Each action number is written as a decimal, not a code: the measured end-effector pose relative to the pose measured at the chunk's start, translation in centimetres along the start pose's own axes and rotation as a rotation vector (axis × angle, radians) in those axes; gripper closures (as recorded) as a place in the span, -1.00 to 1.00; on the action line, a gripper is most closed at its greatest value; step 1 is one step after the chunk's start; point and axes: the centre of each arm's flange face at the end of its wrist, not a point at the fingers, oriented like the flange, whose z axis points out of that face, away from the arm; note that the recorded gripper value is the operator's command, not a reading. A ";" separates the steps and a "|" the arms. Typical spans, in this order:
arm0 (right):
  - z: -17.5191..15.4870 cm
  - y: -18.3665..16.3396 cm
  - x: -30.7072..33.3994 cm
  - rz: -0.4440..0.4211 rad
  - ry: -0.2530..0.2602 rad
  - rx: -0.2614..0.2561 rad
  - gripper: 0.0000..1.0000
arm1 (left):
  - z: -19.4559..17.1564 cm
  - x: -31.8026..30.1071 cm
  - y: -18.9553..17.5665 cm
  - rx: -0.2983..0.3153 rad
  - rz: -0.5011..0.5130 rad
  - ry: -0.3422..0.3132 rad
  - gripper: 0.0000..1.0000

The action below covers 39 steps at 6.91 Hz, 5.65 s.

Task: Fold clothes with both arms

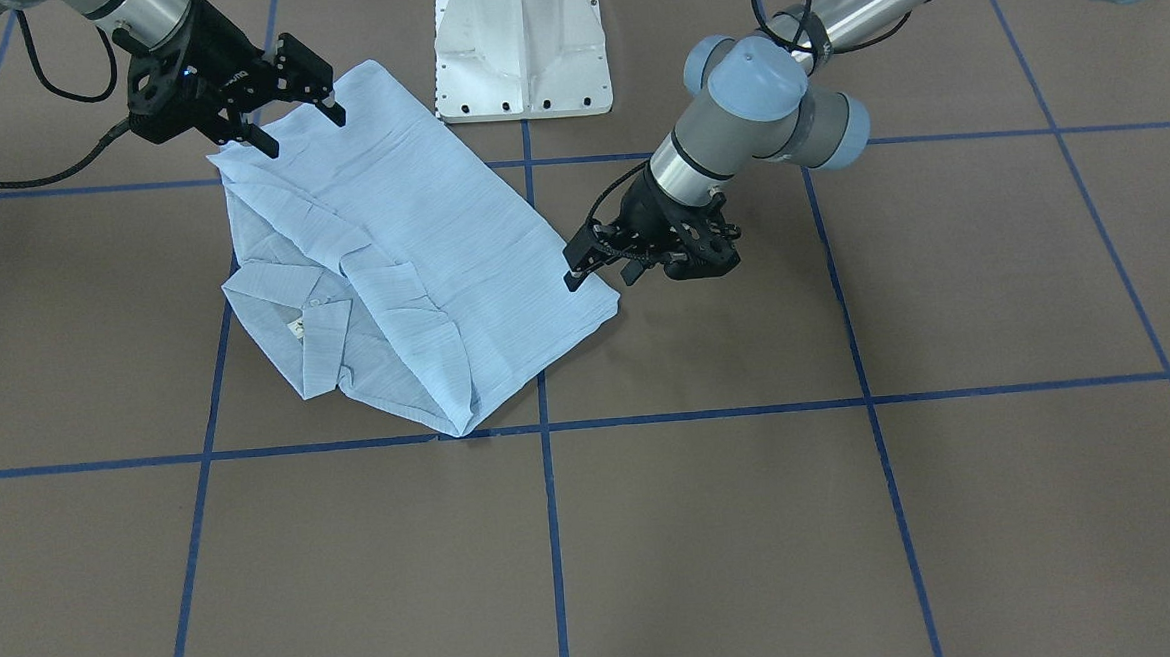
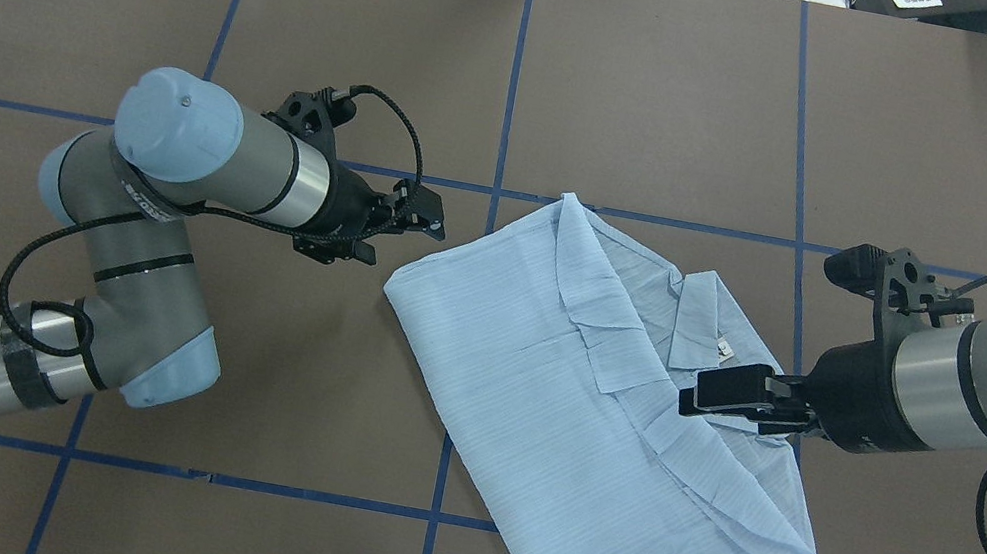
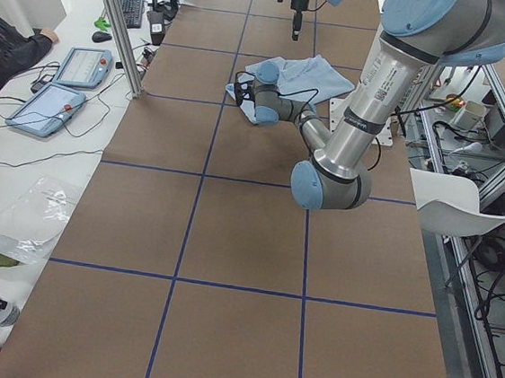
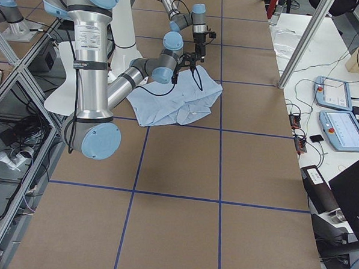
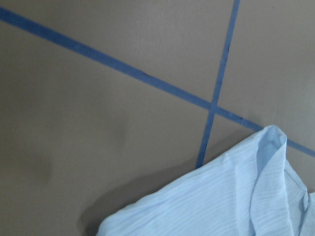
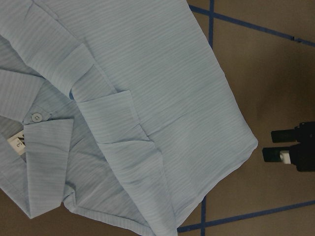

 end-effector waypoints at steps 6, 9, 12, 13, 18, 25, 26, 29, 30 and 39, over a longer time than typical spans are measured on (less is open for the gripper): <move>0.4 -0.6 0.3 0.006 0.005 0.006 -1.00 | 3.3 -1.7 1.0 0.025 -0.017 -0.057 1.00; 0.4 -0.7 0.4 0.009 0.009 0.009 -1.00 | 2.7 -1.3 0.9 0.024 -0.019 -0.048 1.00; 0.2 -1.0 0.5 0.010 0.010 0.017 -1.00 | 0.0 -1.0 -4.4 0.100 -0.038 -0.034 1.00; 0.1 -1.1 0.6 0.012 0.010 0.022 -1.00 | -0.7 -1.2 -7.4 0.143 -0.043 -0.042 1.00; -0.3 -1.9 -0.5 0.000 -0.002 0.072 -1.00 | 2.5 3.2 -21.4 0.347 0.013 -0.028 1.00; 2.9 -4.7 -1.7 -0.005 0.035 0.141 -1.00 | 2.2 4.9 -24.2 0.420 0.100 0.009 -1.00; 4.3 -5.1 -2.7 -0.011 0.043 0.139 -1.00 | 1.3 4.6 -23.9 0.375 0.132 0.010 -1.00; 10.5 -2.8 -8.8 -0.061 0.179 0.156 -1.00 | -4.6 0.9 -20.3 0.261 0.161 -0.008 -1.00; 13.1 -1.7 -10.7 -0.096 0.245 0.157 -1.00 | -7.0 -0.1 -18.8 0.252 0.171 -0.014 -1.00; 25.0 0.4 -10.2 -0.279 0.548 0.066 -1.00 | -9.4 -2.8 -15.8 0.214 0.172 -0.029 -1.00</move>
